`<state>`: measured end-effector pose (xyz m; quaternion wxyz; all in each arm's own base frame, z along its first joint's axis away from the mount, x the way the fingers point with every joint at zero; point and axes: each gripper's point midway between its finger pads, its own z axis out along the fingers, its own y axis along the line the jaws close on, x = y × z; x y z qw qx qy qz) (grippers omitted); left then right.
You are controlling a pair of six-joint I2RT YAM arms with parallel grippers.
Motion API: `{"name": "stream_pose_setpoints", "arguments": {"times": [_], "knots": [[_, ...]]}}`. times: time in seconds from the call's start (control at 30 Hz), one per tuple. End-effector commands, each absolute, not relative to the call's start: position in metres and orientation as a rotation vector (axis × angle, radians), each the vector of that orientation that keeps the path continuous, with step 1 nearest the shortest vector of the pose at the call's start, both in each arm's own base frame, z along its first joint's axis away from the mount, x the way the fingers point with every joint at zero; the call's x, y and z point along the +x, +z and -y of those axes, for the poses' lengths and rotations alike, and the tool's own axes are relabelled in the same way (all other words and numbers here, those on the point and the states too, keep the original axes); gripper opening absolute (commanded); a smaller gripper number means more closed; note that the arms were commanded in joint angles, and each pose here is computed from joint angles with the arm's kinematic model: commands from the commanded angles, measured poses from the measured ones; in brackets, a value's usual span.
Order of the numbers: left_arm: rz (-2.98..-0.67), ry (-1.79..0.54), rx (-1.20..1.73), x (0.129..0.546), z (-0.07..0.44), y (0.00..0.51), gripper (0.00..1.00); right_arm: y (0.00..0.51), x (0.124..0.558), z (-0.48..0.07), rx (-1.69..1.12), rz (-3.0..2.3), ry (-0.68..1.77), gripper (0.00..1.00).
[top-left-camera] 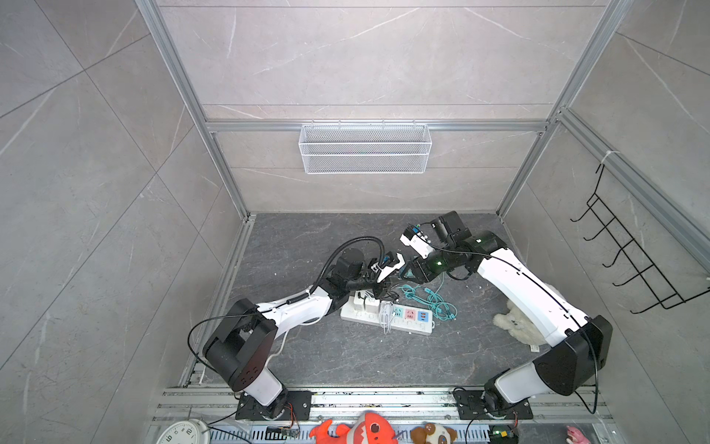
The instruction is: Insert the plug
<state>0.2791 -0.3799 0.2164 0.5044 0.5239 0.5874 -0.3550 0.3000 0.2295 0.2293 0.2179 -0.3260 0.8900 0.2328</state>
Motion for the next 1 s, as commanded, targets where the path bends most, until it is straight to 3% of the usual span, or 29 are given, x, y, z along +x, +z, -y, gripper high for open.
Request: {"name": "stream_pose_setpoints", "arguments": {"times": [0.0,0.93,0.97], "knots": [[-1.232,-0.814,1.182,0.287,0.386,0.273,0.18,0.220,0.289,-0.236,-0.925,-2.522,0.702,0.38],[-1.202,-0.851,1.062,0.294,0.386,0.281,0.06,0.246,0.310,-0.228,-0.749,-2.407,0.816,0.61],[-1.204,-0.855,1.063,0.294,0.386,0.281,0.06,0.248,0.311,-0.227,-0.746,-2.401,0.816,0.66]]}}
